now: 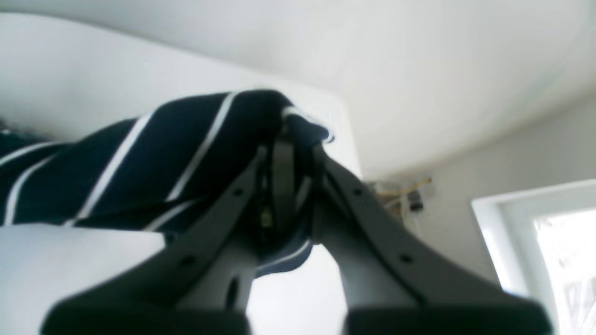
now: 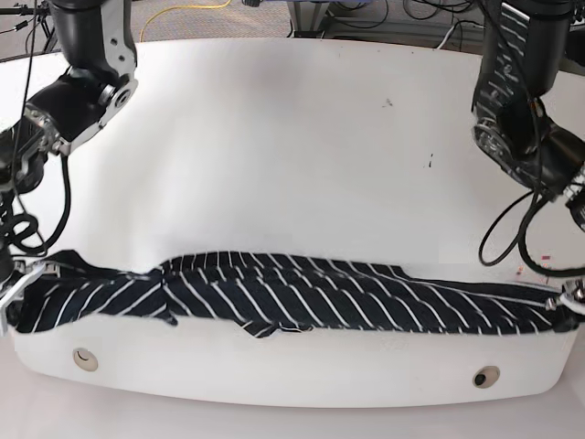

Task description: Fold the T-shirt properly

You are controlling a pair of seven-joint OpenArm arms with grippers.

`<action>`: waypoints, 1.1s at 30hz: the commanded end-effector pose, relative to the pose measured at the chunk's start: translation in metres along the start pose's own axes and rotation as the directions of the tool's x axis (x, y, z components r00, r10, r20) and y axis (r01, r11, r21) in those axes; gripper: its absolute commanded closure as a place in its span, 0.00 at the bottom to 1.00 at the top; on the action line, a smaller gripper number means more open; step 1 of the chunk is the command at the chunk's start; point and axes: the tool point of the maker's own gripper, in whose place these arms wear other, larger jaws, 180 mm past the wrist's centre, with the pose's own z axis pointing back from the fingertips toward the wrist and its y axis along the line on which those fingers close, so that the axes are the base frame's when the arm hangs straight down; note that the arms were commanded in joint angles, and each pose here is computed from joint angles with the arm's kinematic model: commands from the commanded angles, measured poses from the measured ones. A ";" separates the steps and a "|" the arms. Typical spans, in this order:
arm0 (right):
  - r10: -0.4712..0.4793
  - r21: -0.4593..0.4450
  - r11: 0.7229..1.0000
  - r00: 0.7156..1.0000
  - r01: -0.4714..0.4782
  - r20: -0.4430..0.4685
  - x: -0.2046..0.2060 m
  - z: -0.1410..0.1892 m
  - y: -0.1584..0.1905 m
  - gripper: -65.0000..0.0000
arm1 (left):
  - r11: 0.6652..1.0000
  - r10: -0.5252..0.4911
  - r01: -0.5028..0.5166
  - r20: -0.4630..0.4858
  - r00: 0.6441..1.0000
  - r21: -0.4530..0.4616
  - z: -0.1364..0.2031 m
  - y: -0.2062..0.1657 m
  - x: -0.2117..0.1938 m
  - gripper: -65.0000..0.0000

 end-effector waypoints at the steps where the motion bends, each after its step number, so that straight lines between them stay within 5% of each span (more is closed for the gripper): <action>1: -0.010 -0.011 1.000 1.000 0.010 0.011 -0.010 0.009 0.003 1.00 | 1.000 0.008 -0.009 0.015 1.000 0.007 0.006 0.009 -0.007 0.94; 15: -0.088 0.110 0.985 0.941 0.130 -0.327 -0.164 0.040 0.080 1.00 | 0.999 0.054 -0.051 -0.281 0.958 0.016 0.029 0.035 -0.162 0.94; 33: -0.063 0.158 0.976 0.889 0.149 -0.453 -0.215 0.066 0.107 1.00 | 1.000 0.002 0.009 -0.375 0.927 0.028 0.049 0.047 -0.212 0.94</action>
